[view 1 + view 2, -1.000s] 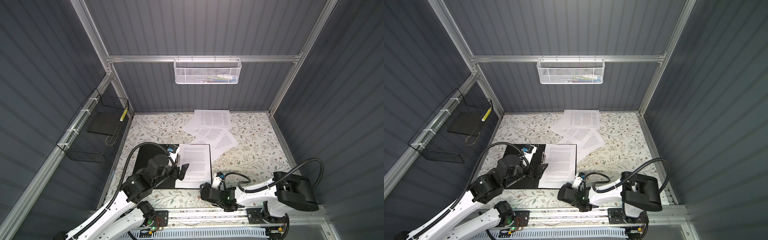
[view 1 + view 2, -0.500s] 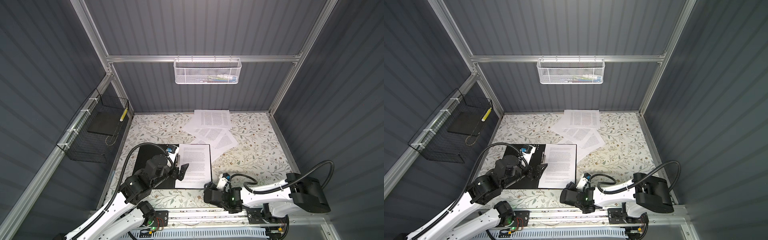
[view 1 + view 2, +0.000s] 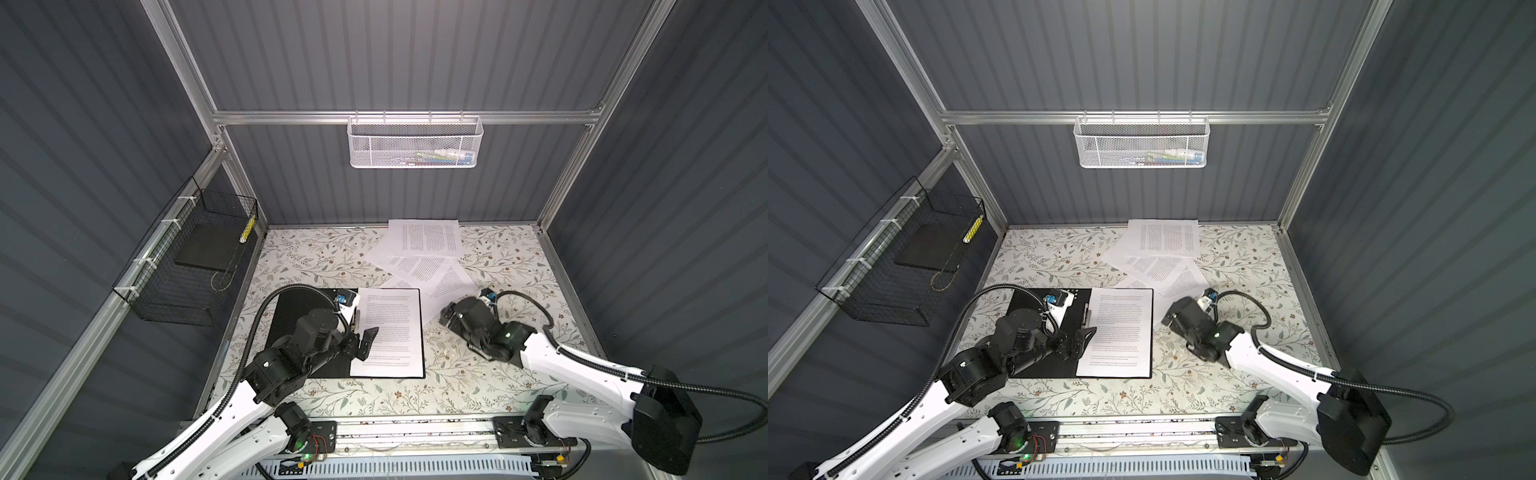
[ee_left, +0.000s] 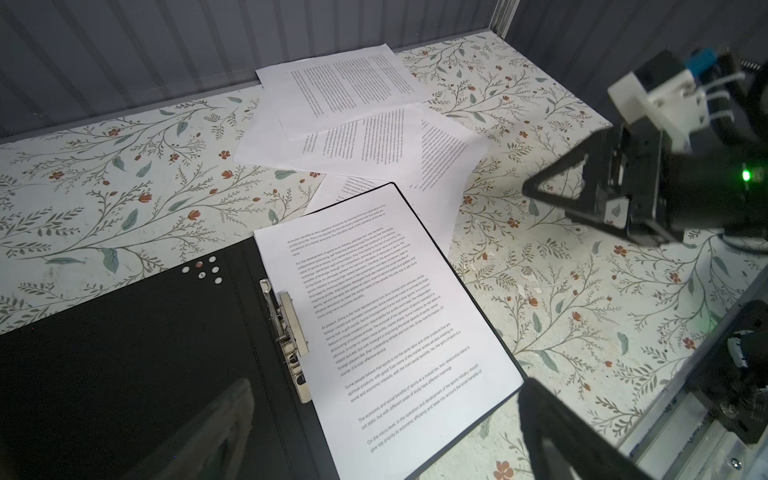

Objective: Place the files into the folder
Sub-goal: 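Release the sheet and move the right gripper toward the loose sheets, then lower the right gripper onto loose sheets while the left reaches over the folder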

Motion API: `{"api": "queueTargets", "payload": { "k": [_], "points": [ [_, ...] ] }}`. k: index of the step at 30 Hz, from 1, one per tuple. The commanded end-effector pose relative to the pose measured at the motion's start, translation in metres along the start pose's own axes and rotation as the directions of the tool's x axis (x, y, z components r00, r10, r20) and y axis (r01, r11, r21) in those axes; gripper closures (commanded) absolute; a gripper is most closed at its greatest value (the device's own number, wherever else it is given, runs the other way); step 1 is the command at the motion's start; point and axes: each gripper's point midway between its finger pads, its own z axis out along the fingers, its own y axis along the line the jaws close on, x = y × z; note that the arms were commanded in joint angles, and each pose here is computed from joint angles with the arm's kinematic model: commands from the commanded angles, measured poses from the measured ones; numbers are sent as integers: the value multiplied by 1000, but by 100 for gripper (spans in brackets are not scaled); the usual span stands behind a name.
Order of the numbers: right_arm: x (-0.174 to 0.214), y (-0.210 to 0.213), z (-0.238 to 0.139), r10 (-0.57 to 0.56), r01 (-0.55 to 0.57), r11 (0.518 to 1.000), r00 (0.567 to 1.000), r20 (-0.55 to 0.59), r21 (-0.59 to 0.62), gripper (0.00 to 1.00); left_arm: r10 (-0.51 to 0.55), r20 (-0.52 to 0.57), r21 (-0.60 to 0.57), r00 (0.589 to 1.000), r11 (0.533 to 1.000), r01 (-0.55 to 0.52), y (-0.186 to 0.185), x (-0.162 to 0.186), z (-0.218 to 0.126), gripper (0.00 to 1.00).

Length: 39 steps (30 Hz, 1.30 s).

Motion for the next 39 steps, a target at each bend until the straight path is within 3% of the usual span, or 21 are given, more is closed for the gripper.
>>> {"api": "queueTargets", "payload": {
  "k": [1, 3, 8, 11, 16, 24, 34, 39],
  "points": [
    [-25, 7, 14, -180, 179, 984, 977, -114, -17, 1, 8, 2, -2, 1000, 1000, -8, 1, -4, 1, 0],
    [-45, 8, 32, -191, 196, 981, 970, -148, 14, 1, 11, -4, -8, 1000, 1000, -11, 2, -3, 3, 0],
    [-74, 30, 84, -202, 196, 979, 953, -226, -49, 1, 14, -17, -20, 1000, 1000, -15, 4, -1, 6, 0],
    [-78, 40, 116, -226, 222, 974, 935, -274, -47, 1, 17, -24, -24, 1000, 1000, -18, 5, 0, 7, 0],
    [-83, 38, 150, -170, 183, 983, 933, -316, 11, 1, 19, -25, -34, 999, 999, -20, 7, 1, 6, 0],
    [-72, 20, 169, -68, 76, 997, 931, -358, 7, 1, 19, -11, -34, 1000, 999, -20, 7, -2, 5, 0],
    [-69, -32, 168, 24, 49, 982, 927, -375, 183, 1, 18, -16, -36, 1000, 999, -19, 8, -2, 6, 0],
    [-63, -47, 159, 55, 27, 980, 917, -395, 198, 1, 15, -7, -45, 1000, 999, -16, 10, -3, 4, 0]
  ]
}}
